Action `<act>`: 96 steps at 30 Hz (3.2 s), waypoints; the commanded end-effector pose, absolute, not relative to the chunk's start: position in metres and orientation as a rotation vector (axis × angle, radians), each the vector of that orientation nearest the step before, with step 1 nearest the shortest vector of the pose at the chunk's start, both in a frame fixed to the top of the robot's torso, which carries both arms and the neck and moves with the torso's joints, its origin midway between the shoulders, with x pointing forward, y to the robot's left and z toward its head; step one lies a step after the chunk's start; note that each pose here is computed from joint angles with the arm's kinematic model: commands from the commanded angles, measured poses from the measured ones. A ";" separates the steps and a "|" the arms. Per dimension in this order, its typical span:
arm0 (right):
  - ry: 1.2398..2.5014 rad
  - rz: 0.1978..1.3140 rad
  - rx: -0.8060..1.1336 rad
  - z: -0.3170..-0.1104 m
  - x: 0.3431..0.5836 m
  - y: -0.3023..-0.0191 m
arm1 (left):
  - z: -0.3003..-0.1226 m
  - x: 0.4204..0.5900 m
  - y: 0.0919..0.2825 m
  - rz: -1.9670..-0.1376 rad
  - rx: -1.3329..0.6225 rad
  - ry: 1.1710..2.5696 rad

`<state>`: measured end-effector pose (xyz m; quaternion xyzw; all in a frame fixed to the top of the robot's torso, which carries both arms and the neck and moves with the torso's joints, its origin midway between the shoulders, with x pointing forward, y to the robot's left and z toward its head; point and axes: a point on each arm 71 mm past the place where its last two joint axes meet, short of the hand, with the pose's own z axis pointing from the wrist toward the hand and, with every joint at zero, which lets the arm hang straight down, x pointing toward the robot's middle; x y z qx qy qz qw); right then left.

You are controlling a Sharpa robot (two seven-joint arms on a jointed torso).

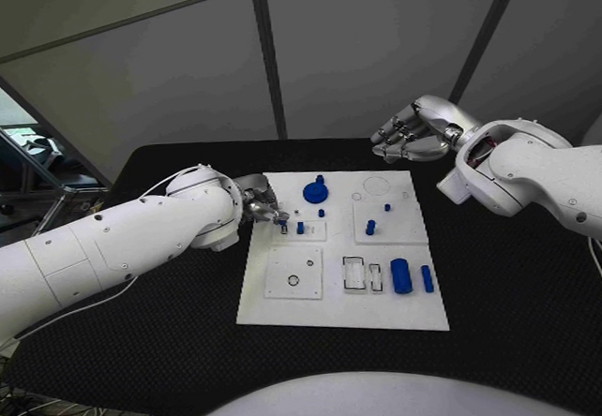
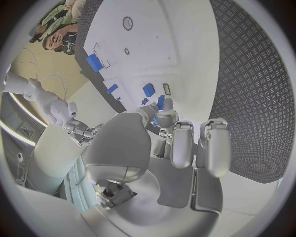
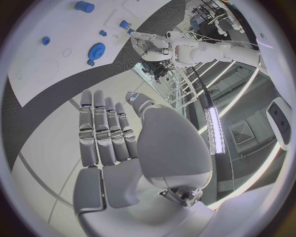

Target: Assemble the parts on the task board

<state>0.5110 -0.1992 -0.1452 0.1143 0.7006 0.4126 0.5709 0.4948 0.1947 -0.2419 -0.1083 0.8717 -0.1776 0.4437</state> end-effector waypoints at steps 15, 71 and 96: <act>1.646 0.982 0.244 -0.144 0.511 -0.197 | -0.250 0.492 0.191 -0.368 -0.220 2.184; 1.661 0.980 0.242 -0.146 0.513 -0.196 | -0.253 0.487 0.187 -0.367 -0.139 2.257; 1.663 0.981 0.241 -0.146 0.513 -0.195 | -0.252 0.493 0.189 -0.352 -0.129 2.301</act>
